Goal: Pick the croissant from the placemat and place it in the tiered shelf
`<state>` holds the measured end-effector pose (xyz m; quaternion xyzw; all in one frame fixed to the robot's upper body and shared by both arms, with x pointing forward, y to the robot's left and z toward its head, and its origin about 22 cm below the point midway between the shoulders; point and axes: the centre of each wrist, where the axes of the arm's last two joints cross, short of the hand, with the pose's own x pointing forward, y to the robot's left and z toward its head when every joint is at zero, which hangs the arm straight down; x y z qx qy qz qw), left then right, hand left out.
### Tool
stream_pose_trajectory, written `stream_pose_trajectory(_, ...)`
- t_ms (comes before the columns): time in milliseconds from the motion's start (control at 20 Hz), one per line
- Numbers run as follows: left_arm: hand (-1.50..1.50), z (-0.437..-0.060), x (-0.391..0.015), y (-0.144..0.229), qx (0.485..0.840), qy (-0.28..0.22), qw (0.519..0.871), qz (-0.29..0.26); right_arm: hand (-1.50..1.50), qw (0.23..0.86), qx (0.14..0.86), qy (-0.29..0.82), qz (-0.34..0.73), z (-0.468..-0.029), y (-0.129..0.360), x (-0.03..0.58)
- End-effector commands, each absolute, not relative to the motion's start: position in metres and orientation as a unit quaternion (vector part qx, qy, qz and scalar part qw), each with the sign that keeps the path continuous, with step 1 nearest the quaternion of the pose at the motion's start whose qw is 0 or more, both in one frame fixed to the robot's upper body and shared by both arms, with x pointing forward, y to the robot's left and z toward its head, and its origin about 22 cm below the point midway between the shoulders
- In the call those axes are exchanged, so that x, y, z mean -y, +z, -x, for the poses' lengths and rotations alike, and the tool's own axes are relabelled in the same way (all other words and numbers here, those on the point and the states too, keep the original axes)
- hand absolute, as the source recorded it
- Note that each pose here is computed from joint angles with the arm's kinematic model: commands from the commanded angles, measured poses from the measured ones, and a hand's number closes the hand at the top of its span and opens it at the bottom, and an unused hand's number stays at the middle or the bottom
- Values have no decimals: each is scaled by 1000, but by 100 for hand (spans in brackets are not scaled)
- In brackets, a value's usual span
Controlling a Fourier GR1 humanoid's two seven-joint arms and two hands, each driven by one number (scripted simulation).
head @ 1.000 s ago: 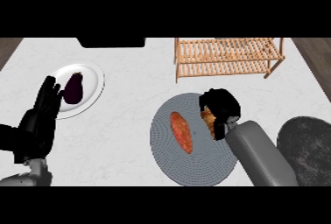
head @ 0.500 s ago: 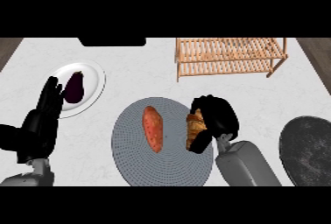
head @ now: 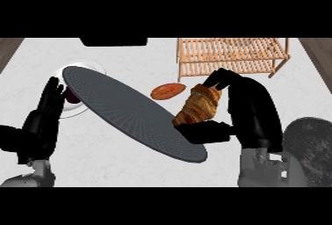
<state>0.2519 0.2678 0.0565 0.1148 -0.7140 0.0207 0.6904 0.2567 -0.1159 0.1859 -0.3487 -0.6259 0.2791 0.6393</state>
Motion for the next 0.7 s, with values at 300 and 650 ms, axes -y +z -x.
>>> stream_pose_trajectory(300,0,-252,-252,60,724,21,679,-115,150,623,625,191,430,-277,255,151)
stream_pose_trajectory(650,0,-243,-262,52,720,18,685,-110,150,627,617,171,443,-296,238,171)
